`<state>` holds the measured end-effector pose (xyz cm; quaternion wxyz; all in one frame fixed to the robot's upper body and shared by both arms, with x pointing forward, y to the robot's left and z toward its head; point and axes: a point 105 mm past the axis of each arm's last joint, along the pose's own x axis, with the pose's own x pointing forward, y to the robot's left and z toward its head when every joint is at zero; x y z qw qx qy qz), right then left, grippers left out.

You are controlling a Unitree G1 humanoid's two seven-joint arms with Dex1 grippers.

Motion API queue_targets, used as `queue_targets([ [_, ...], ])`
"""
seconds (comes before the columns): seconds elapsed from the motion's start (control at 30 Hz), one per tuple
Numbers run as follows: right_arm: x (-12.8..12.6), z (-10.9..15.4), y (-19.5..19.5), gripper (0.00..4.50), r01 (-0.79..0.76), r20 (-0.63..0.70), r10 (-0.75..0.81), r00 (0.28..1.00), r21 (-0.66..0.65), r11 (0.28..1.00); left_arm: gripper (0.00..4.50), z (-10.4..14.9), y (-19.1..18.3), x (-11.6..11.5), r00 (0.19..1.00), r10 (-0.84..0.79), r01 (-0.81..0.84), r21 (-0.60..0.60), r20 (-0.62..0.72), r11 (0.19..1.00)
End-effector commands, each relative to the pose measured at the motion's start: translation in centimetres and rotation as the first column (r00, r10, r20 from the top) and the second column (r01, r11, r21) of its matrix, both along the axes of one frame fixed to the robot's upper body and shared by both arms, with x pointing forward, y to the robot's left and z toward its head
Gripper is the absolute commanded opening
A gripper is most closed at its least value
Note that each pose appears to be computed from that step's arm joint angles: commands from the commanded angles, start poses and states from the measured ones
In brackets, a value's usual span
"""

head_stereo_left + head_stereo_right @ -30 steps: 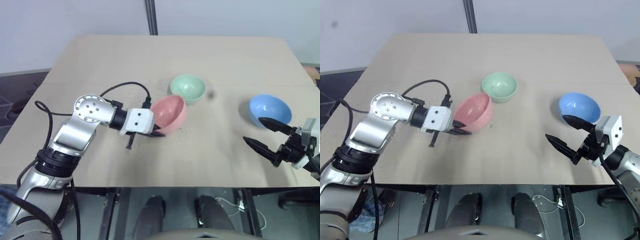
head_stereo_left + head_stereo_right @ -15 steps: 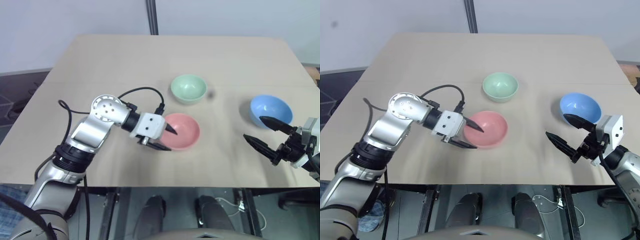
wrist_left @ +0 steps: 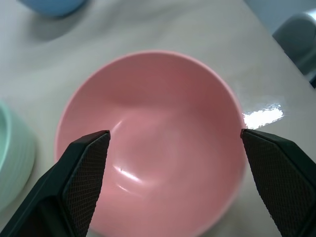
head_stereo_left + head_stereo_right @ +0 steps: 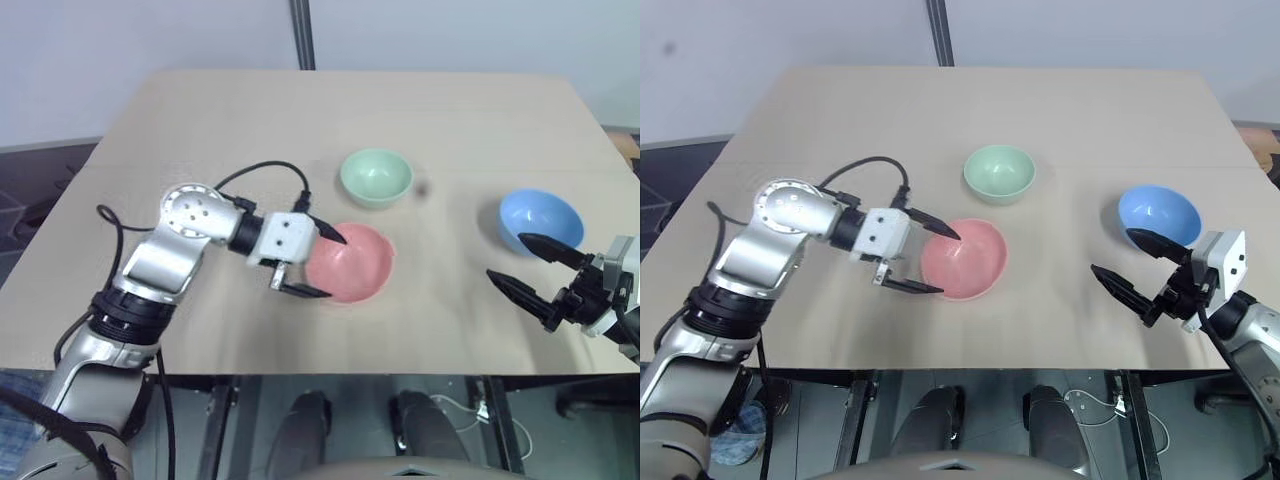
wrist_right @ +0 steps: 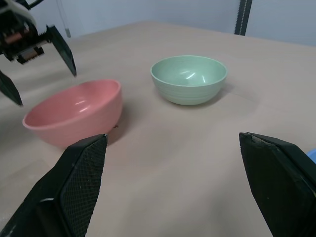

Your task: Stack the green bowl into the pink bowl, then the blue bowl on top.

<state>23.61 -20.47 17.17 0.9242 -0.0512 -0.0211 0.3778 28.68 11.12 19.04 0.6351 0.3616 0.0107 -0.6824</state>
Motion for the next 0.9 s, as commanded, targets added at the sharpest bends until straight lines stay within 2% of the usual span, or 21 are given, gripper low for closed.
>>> queue_targets([
  [0.03,-0.1,1.1,0.0,4.50,-0.015,0.048,0.016,0.999,-0.017,1.000,4.48,3.5,0.0,-0.6,0.999,0.036,-0.038,-0.179,-0.012,0.983],
  [0.17,-0.1,1.0,0.0,4.50,-0.018,0.046,0.019,0.999,-0.023,1.000,4.48,5.2,2.6,0.4,0.971,0.220,-0.237,-0.366,-0.090,0.900],
  [0.27,0.0,0.9,0.1,4.50,-0.023,0.039,0.024,0.999,-0.025,0.999,4.48,4.6,4.2,0.0,0.949,0.281,-0.314,-0.385,-0.140,0.868],
  [0.4,1.4,0.9,0.4,4.50,-0.008,0.021,0.009,1.000,-0.052,0.999,4.48,4.7,6.6,-0.6,0.902,0.362,-0.432,-0.464,-0.238,0.773],
  [0.5,2.4,1.3,0.9,4.50,-0.018,0.040,0.022,0.999,-0.083,0.996,4.48,4.3,7.3,-1.3,0.887,0.380,-0.461,-0.465,-0.263,0.756],
  [0.7,7.0,2.5,3.4,4.50,-0.010,0.119,0.036,0.992,-0.218,0.976,4.48,4.1,9.6,-2.1,0.848,0.467,-0.529,-0.428,-0.250,0.733],
  [0.8,10.7,1.8,4.3,4.50,0.049,0.119,-0.010,0.993,-0.330,0.943,4.48,4.8,11.4,-1.5,0.799,0.559,-0.590,-0.472,-0.221,0.656],
  [0.9,13.1,1.5,5.8,4.50,0.055,0.139,0.006,0.990,-0.436,0.898,4.48,5.2,12.3,-0.8,0.746,0.633,-0.632,-0.519,-0.208,0.575],
])
